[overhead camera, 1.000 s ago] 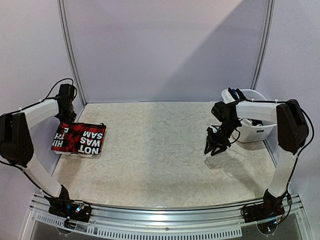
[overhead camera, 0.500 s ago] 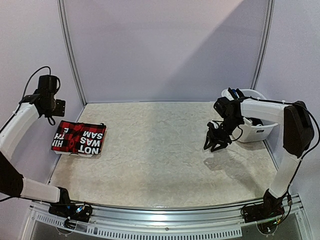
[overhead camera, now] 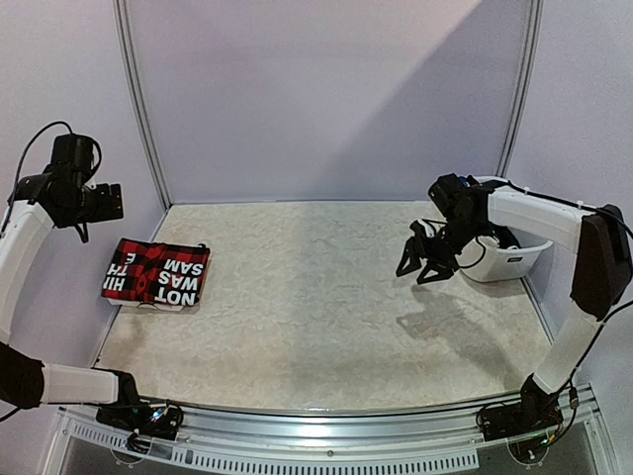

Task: Fold and stack the mixed laundry pile
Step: Reset both arms

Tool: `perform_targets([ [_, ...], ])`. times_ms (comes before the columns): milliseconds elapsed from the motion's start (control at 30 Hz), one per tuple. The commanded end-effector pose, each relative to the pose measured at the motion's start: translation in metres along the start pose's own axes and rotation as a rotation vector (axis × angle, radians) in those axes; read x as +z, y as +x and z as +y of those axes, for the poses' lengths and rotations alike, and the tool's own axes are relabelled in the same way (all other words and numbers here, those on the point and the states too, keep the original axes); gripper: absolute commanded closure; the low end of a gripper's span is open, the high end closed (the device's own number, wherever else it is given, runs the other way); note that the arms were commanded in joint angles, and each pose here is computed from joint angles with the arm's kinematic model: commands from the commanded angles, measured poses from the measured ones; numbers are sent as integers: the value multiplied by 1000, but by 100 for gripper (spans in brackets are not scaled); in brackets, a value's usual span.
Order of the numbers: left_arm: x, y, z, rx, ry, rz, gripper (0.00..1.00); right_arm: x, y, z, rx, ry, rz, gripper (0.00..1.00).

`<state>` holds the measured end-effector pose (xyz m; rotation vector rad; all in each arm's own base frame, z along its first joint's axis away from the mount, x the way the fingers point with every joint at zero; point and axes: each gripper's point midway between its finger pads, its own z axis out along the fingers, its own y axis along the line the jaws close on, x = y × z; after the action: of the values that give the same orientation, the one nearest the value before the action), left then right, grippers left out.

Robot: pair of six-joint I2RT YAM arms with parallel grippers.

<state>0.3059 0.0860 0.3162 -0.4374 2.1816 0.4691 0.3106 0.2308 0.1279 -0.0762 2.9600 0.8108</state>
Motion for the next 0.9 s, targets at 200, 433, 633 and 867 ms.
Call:
perform_targets([
  [200,-11,37,-68,-110,408,147,0,-66,-30,43,-83,-84,-226,22],
  [433,-28,65,-95,-113,567,212,0,-123,-33,69,-153,-144,-405,4],
  [633,-54,77,-112,-62,643,186,0,-183,-33,80,-185,-143,-619,1],
  [867,-82,74,-119,-51,719,136,0,-241,-23,87,-197,-172,-832,1],
])
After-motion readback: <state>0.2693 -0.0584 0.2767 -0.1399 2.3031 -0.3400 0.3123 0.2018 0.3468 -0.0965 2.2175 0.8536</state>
